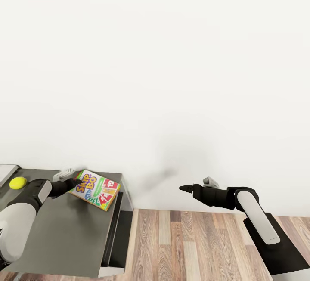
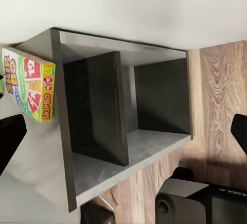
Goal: Put all the toys in the child's room - the three board games (two on the bed and one on the table), the two jigsaw puzzles on the table, and the tennis ball on the table - inside the toy box on the table in the child's room.
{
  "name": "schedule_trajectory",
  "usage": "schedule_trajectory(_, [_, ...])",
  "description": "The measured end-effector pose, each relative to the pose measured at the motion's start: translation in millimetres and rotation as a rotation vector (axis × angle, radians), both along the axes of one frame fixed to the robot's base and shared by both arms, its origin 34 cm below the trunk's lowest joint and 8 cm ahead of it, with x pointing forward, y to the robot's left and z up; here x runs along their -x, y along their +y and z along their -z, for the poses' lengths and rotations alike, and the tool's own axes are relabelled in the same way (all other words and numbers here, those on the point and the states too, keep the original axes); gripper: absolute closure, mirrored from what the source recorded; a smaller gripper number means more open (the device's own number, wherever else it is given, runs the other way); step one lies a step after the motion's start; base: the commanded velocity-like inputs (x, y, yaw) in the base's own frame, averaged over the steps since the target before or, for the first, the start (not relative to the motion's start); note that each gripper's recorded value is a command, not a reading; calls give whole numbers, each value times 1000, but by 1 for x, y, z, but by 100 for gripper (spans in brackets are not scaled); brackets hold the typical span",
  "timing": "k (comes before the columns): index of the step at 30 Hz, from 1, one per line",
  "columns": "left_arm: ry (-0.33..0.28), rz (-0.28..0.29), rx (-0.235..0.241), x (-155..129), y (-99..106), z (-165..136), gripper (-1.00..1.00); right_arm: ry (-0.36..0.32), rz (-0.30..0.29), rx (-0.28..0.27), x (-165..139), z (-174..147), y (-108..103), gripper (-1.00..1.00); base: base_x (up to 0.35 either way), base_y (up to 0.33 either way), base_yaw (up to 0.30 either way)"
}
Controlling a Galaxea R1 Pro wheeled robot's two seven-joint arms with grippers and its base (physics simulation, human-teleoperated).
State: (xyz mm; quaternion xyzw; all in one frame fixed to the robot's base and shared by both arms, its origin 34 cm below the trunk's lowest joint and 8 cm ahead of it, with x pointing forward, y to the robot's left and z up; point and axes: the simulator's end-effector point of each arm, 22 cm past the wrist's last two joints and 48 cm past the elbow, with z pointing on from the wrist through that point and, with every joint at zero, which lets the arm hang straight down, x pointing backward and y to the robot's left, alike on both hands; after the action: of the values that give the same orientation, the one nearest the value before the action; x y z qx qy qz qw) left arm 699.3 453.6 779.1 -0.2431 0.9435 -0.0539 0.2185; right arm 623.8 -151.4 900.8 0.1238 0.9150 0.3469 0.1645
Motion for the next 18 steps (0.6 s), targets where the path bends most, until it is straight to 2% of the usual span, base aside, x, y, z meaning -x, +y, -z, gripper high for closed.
schedule_trajectory(7, [1,-1,-1,1,1,0,-100,0,0,0,0,0,0,-100,-31,3,0])
schedule_trajectory(14, [0,-1,-1,1,1,0,-100,-1,0,0,1,0,0,-100,164,62,0])
schedule_trajectory(18, [0,-1,-1,1,1,0,-100,0,0,0,0,0,0,-100,55,10,0])
